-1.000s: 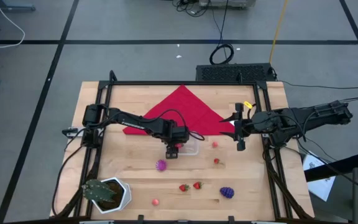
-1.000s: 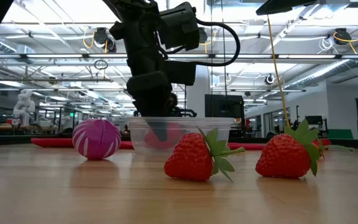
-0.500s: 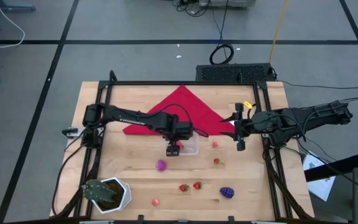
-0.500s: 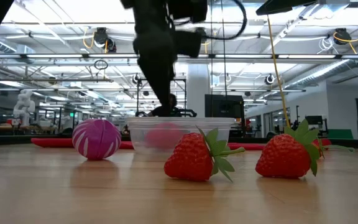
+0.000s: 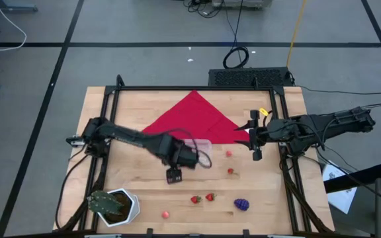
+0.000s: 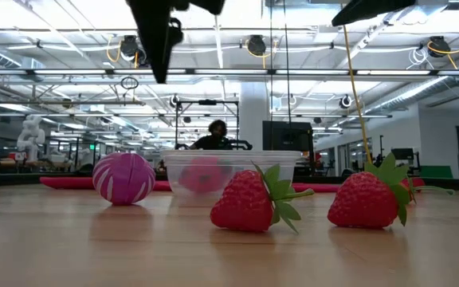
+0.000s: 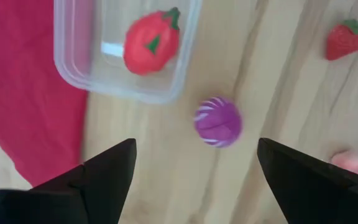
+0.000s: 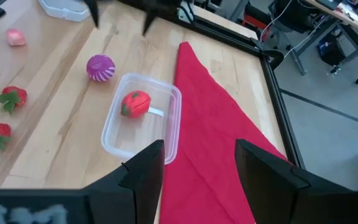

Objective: Pick and placing Produce into tupperware
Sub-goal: Put the red onion in the transparent bin

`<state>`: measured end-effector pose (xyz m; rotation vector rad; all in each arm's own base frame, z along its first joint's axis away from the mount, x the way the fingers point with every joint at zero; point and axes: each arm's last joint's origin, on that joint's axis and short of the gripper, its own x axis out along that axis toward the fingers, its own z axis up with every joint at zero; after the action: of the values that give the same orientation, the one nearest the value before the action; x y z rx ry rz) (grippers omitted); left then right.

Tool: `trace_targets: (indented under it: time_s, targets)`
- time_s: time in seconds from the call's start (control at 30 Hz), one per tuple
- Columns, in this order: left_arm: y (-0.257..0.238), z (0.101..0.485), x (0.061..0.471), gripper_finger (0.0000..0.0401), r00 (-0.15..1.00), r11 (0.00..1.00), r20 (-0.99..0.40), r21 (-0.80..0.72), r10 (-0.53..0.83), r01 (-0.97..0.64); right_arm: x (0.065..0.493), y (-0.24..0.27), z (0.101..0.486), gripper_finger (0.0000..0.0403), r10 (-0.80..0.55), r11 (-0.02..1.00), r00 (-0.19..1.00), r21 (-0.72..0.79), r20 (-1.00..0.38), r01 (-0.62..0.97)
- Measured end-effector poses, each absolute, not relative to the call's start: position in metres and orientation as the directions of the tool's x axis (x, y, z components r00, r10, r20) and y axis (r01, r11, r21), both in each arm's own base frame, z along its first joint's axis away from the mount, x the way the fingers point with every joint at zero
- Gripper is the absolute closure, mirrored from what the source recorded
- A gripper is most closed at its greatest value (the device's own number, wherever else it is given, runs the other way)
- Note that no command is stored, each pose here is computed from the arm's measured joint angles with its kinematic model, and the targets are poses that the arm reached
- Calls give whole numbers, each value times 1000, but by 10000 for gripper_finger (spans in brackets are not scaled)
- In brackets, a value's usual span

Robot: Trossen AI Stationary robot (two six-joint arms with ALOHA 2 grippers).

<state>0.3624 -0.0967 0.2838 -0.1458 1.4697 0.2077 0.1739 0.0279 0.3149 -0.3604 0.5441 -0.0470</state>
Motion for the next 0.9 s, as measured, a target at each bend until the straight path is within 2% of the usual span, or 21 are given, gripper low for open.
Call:
trace_targets:
  time_s: [0.2,0.47,0.67,0.9]
  targets:
    - [-126,285,352,61,109,913,-991,26,77,-407,174,28,314,216,-137,936,853,-348,-504,-55]
    - [-146,286,345,61,138,752,-982,6,129,-659,174,28,314,216,-135,947,853,-320,-503,-39]
    - [-151,281,345,61,127,658,-983,-7,135,-753,174,28,314,216,-133,950,854,-310,-504,-35]
    - [-155,253,356,61,30,632,-993,51,117,-774,173,28,314,216,-133,950,852,-310,-507,-37]
